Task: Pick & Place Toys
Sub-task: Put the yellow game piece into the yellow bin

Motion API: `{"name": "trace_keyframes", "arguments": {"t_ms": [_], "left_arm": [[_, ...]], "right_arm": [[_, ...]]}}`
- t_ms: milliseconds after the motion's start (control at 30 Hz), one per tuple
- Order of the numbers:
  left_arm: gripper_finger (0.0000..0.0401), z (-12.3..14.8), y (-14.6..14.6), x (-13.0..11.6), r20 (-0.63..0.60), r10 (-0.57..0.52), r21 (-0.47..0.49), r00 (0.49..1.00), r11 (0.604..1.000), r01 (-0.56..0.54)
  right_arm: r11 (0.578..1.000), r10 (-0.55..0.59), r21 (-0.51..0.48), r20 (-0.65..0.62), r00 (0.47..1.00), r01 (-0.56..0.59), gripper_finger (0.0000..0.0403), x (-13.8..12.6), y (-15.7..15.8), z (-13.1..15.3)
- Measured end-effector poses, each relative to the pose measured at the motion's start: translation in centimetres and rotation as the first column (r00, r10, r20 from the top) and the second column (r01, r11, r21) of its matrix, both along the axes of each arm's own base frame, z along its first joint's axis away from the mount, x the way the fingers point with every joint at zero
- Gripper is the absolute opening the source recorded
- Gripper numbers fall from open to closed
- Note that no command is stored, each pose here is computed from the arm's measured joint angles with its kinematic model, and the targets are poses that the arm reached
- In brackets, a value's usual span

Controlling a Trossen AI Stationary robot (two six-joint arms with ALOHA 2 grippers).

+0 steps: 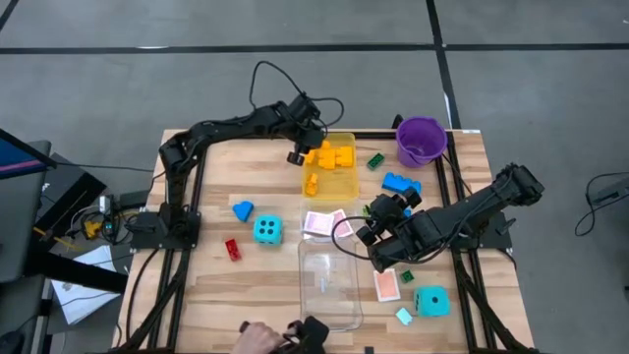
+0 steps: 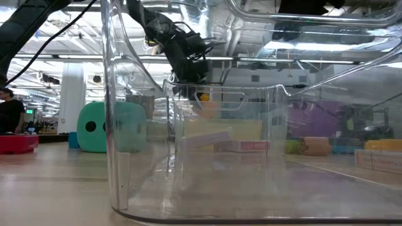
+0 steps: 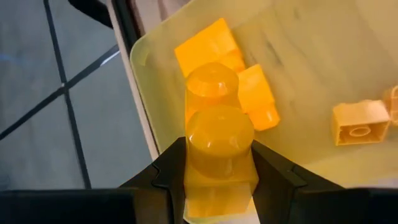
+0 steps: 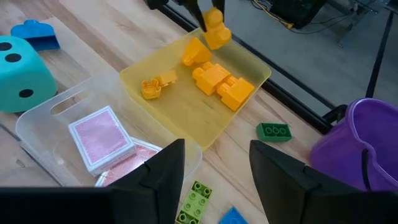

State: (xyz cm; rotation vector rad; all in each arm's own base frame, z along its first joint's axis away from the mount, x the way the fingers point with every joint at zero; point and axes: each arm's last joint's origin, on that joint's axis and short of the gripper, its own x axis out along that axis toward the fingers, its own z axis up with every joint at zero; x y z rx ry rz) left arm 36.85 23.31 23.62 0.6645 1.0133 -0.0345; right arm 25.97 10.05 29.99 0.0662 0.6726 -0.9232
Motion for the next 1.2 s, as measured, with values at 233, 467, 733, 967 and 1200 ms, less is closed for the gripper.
{"name": "trace_keyframes", "arguments": {"t_ms": [233, 467, 733, 967, 1200], "left_arm": [[0.0125, 0.3, -0.2, 0.6, 0.029, -0.022, 0.054, 0.999, 0.998, 0.020], [0.0125, -1.0, -0.1, 0.6, -0.014, -0.025, 0.014, 1.000, 1.000, 0.025], [0.0125, -0.8, 0.1, 0.8, 0.026, -0.034, 0.012, 0.999, 0.999, 0.034], [0.0125, -0.7, 0.1, 0.8, 0.042, -0.035, 0.000, 0.998, 0.999, 0.035], [0.0125, 1.2, -1.4, -0.1, 0.020, 0.008, -0.054, 1.000, 0.999, -0.007]], "right_arm": [[1.000, 0.000, 0.002, 0.004, 1.000, 0.000, 0.0173, 0.0, 0.0, 0.0], [1.000, 0.001, 0.003, 0.006, 1.000, -0.001, 0.0173, 0.0, 0.0, 0.0], [1.000, 0.010, 0.002, 0.006, 1.000, -0.010, 0.0173, 0.1, 0.1, 0.0], [1.000, 0.010, 0.002, 0.006, 1.000, -0.010, 0.0173, 0.1, 0.1, 0.0], [0.997, 0.023, -0.077, 0.008, 1.000, -0.022, 0.0173, 0.1, 0.0, 0.2]]}}
